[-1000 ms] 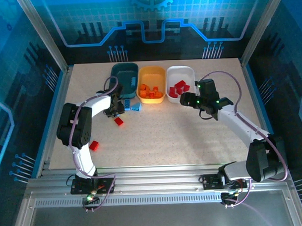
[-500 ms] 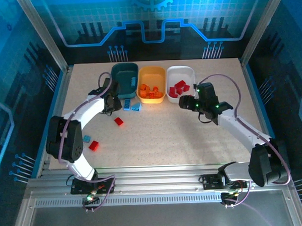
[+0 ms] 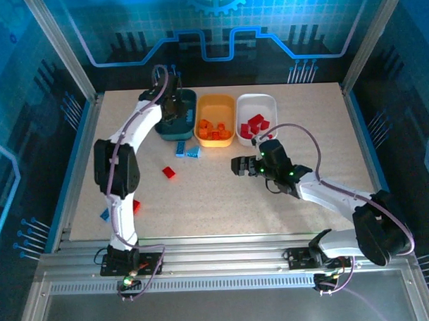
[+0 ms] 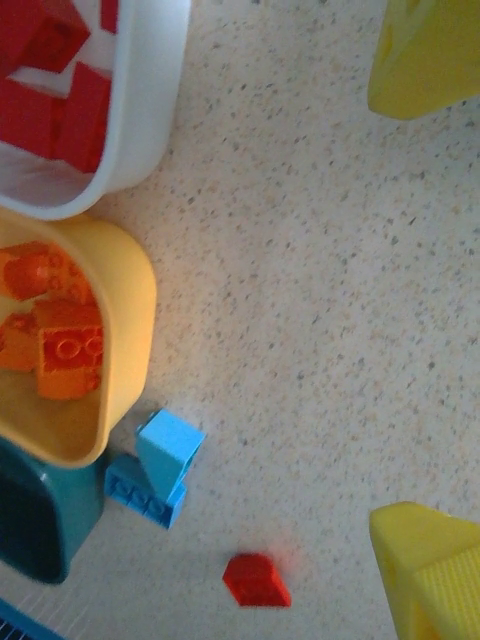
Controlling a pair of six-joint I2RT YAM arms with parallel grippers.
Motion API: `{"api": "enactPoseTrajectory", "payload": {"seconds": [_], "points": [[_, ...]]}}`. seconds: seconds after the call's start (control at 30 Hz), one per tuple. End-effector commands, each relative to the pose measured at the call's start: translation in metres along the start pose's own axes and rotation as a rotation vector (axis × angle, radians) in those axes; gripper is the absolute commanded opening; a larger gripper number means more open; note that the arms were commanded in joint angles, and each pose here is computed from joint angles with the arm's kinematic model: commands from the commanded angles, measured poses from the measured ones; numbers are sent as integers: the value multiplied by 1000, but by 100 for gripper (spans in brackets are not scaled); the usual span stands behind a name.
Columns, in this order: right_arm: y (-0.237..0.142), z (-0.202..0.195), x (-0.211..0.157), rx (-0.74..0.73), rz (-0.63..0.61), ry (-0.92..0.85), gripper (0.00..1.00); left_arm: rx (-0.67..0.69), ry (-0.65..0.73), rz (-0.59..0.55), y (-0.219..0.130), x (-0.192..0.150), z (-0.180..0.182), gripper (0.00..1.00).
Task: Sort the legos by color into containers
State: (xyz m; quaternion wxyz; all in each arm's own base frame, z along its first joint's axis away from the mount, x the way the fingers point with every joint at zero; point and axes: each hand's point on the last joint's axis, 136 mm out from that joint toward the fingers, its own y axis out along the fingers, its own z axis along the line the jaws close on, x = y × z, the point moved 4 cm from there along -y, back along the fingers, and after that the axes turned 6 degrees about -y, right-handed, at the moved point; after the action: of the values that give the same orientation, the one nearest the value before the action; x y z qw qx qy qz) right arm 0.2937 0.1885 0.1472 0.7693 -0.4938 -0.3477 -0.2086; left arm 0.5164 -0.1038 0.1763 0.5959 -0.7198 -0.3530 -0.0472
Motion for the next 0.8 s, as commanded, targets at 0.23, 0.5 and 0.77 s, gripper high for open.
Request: {"api": "enactPoseTrajectory", "payload": {"seconds": [0.23,0.5,0.77], "points": [[7,-6,-1,-56,-23,15,100,45,60,70,40,0,-3,36],[10,-3,-2,-42,-5,25,100,-17,79,28,-2,3,-16,80],[8,-5,-2,-54,-8,28,100,-64,120,13,-48,-76,1,67]]}}
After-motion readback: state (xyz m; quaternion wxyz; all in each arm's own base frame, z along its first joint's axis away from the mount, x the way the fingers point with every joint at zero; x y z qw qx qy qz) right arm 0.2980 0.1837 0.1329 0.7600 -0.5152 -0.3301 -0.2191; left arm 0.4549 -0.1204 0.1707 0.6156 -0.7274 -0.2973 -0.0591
